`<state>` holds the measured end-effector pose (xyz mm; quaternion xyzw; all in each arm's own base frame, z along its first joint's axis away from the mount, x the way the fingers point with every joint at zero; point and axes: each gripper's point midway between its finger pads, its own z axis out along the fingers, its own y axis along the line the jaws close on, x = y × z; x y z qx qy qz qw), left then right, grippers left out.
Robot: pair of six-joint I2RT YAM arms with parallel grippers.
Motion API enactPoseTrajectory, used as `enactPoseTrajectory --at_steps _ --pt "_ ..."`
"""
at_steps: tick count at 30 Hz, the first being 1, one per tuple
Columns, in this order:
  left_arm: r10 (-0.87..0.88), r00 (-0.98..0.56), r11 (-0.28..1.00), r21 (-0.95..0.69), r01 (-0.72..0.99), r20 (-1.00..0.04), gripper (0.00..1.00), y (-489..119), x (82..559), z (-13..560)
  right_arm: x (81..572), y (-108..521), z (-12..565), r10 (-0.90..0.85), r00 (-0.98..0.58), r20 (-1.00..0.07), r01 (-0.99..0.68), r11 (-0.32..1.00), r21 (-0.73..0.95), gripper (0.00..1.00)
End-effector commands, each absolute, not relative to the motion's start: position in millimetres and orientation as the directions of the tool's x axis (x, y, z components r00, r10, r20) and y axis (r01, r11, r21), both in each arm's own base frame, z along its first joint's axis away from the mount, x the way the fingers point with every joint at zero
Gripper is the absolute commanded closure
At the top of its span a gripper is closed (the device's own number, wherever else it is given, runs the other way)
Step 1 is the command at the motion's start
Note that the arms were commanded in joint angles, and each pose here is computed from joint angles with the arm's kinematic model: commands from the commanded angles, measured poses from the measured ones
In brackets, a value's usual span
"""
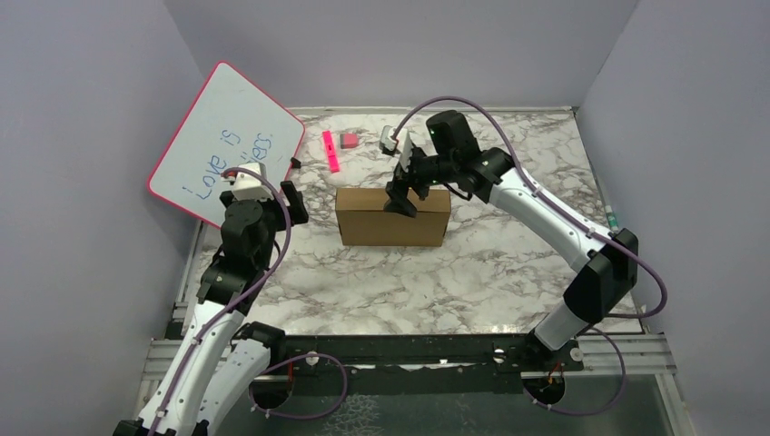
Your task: Fold the paper box
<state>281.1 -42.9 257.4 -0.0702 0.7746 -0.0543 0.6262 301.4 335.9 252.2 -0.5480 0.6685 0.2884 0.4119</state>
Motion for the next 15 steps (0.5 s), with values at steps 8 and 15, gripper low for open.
enactPoseTrajectory --at_steps 8,15 --pt "-0.176 -0.166 0.976 -0.150 -0.157 -0.970 0.05 -21 276 260 301 343 214 -0.665 0.023 -0.747 -0.993 0.071 -0.093 0.00" --pt "-0.174 -0.156 0.978 -0.152 -0.144 -0.972 0.05 -23 275 261 309 349 194 -0.704 0.010 -0.710 -0.994 0.070 -0.084 0.02"
